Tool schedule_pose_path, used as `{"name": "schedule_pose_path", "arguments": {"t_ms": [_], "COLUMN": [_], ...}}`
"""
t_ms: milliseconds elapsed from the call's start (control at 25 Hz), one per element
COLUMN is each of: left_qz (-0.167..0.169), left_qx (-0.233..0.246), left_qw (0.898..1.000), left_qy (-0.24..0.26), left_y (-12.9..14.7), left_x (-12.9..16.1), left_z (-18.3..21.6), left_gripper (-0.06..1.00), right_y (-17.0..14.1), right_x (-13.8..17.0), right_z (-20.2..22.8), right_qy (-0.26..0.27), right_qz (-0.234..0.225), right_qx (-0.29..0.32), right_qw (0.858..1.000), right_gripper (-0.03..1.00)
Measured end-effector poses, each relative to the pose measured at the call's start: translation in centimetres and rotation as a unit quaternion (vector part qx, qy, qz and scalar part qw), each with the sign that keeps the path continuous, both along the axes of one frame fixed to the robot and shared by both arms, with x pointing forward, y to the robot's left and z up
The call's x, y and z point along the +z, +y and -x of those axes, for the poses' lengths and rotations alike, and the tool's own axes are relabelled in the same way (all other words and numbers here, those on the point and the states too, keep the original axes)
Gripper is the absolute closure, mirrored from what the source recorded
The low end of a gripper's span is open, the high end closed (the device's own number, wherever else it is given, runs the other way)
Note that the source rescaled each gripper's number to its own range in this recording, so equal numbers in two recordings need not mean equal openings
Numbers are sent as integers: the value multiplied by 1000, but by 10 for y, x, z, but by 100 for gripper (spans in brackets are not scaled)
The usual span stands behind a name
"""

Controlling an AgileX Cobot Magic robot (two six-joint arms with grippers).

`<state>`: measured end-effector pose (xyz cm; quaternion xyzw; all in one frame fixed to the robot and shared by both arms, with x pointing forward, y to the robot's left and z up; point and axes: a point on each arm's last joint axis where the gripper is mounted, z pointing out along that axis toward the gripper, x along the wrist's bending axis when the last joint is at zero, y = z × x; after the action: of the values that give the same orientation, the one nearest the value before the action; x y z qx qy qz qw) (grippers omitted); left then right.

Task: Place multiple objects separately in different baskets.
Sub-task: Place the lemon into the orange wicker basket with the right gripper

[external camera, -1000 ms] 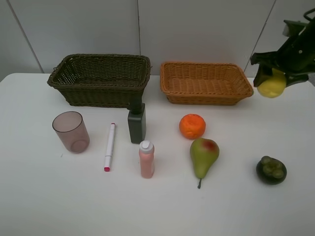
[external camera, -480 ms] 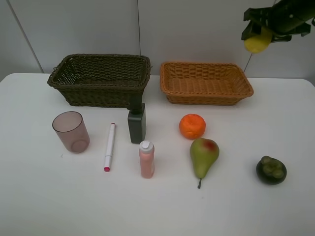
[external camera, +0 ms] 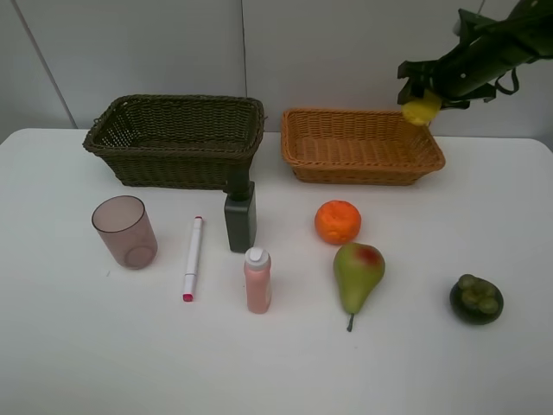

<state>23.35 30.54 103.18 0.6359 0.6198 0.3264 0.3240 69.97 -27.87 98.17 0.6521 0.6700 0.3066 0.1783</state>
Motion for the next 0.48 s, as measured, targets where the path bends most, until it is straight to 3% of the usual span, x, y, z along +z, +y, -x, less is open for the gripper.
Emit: {"name": "schedule_pose_path", "arguments": {"t_ms": [280, 480], "left_qz": [0, 0], "left_qx": [0, 0], "left_qw": [1000, 1000], "left_qy": [0, 0], "left_y": [0, 0], "left_x": [0, 0], "left_z": [0, 0], "left_gripper": [-6, -6], "right_y": [20, 21], "right_x": [-43, -57], "right_z": [-10, -14], "right_qy": [21, 18], "right_qz": [6, 12], "right_qx": [13, 11], "right_qw": [1000, 1000], "right_gripper": [96, 96]}}
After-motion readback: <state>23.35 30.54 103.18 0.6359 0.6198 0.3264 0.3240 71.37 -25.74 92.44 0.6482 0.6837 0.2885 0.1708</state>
